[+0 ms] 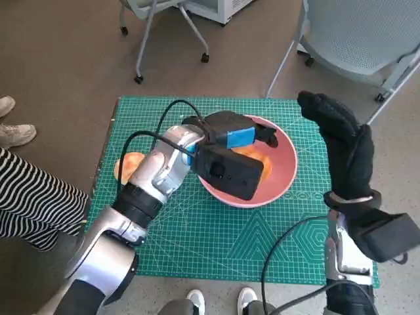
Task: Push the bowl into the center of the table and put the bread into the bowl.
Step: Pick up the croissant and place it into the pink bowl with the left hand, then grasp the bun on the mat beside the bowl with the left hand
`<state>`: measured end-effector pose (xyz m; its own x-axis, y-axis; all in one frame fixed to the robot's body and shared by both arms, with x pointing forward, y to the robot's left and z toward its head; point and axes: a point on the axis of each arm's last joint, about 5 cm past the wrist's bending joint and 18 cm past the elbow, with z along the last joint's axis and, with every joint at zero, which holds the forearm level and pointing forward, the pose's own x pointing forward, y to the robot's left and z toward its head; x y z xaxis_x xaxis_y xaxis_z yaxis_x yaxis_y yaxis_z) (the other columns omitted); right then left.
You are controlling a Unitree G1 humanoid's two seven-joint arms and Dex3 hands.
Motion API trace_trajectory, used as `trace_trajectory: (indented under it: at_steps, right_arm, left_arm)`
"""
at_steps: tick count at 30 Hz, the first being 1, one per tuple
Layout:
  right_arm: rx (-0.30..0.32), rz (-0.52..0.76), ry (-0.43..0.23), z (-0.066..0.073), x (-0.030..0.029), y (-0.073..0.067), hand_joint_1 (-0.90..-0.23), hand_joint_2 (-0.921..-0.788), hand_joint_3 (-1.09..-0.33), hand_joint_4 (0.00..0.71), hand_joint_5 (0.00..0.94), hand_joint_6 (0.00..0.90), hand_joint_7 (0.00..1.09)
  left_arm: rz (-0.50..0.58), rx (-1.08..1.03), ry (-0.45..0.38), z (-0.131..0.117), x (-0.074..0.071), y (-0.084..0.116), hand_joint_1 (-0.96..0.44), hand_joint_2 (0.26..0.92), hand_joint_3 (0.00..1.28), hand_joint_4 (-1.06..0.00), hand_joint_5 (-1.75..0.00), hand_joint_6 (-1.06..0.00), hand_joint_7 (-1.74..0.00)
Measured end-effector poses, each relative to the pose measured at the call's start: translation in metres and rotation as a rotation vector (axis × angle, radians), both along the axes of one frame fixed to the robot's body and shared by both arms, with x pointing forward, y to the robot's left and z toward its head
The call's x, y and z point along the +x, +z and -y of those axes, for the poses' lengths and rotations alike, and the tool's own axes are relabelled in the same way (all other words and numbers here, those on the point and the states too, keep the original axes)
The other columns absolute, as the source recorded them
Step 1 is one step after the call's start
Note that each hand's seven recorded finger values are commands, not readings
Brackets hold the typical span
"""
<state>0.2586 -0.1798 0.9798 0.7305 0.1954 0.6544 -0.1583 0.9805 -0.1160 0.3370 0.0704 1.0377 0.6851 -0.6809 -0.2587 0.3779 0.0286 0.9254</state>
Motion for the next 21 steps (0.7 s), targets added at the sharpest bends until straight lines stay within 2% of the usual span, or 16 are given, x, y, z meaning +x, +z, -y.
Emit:
trace_trajectory:
  at_steps: [5, 11, 16, 21]
  right_arm:
    - [0.0, -0.002, -0.005, 0.001, -0.0008, 0.0, -0.718, -0.921, -0.719, 0.255, 0.003, 0.125, 0.55]
    - [0.001, -0.001, -0.009, 0.002, -0.0013, 0.0, -0.724, -0.921, -0.718, 0.255, 0.003, 0.127, 0.55]
    - [0.002, -0.003, -0.013, 0.003, -0.0015, 0.0, -0.727, -0.921, -0.718, 0.255, 0.002, 0.129, 0.54]
    - [0.012, -0.003, -0.012, 0.005, -0.0014, 0.0, -0.721, -0.921, -0.717, 0.252, 0.001, 0.132, 0.54]
  left_arm:
    - [0.013, -0.08, -0.018, -0.02, -0.005, 0.015, -0.3, 0.785, 0.01, 0.0, 0.0, -0.19, -0.03]
    - [0.051, -0.183, -0.029, -0.063, -0.018, 0.033, -0.28, 0.773, 0.0, 0.0, 0.0, -0.19, -0.03]
    - [0.102, -0.216, 0.017, -0.101, -0.03, 0.047, -0.3, 0.783, 0.01, 0.0, 0.0, -0.19, -0.03]
    - [0.162, -0.195, 0.108, -0.135, -0.043, 0.06, -0.33, 0.781, 0.01, -0.01, 0.0, -0.2, -0.03]
